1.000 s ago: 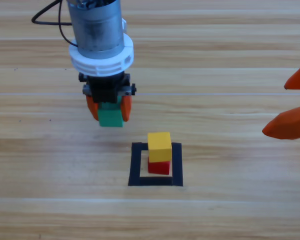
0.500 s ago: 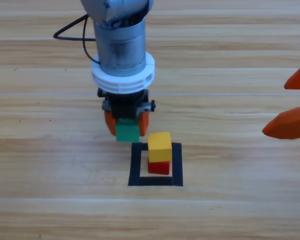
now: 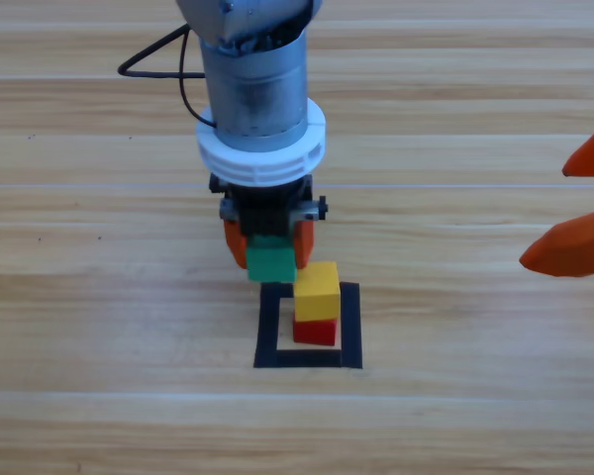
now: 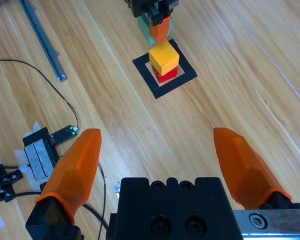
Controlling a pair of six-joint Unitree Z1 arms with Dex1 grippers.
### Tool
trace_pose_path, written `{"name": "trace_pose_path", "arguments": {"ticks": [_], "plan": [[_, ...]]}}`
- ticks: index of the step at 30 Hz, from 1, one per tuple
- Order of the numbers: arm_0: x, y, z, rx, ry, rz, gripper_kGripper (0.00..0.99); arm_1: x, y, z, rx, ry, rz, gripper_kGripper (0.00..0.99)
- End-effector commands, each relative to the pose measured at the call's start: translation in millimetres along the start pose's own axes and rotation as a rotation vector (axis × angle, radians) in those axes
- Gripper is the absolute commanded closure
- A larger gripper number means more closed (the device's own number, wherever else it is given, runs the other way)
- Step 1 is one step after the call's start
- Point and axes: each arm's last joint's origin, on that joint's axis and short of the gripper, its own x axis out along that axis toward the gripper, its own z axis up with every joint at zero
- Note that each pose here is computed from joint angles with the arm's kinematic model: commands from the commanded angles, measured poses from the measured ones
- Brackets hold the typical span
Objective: Stack the blocks in the rectangular block: red at the bottom, yellow in the middle, green on top
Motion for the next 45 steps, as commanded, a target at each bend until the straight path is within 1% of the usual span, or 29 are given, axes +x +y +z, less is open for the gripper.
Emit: {"name": "trace_pose_path", "arguments": {"ticks": [1,7,19,45], "plan": [[16.3,-17.9,-8.1,0.013,0.012,0.032,0.990,8.7,-6.1,-6.3,0.012,0.024,0.007,0.001],[16.8,-25.1,-12.5,0.017,-0.002,0.032,0.990,11.3,-6.6,-6.2,0.012,0.031,0.008,0.001],[33.2,-40.7,-15.8,0.039,0.005,0.048,0.990,12.7,-7.3,-6.1,0.011,0.035,0.008,0.001],[34.6,-43.5,-14.1,0.041,-0.006,0.049,0.990,14.5,-7.2,-6.5,0.008,0.041,0.011,0.001]]}}
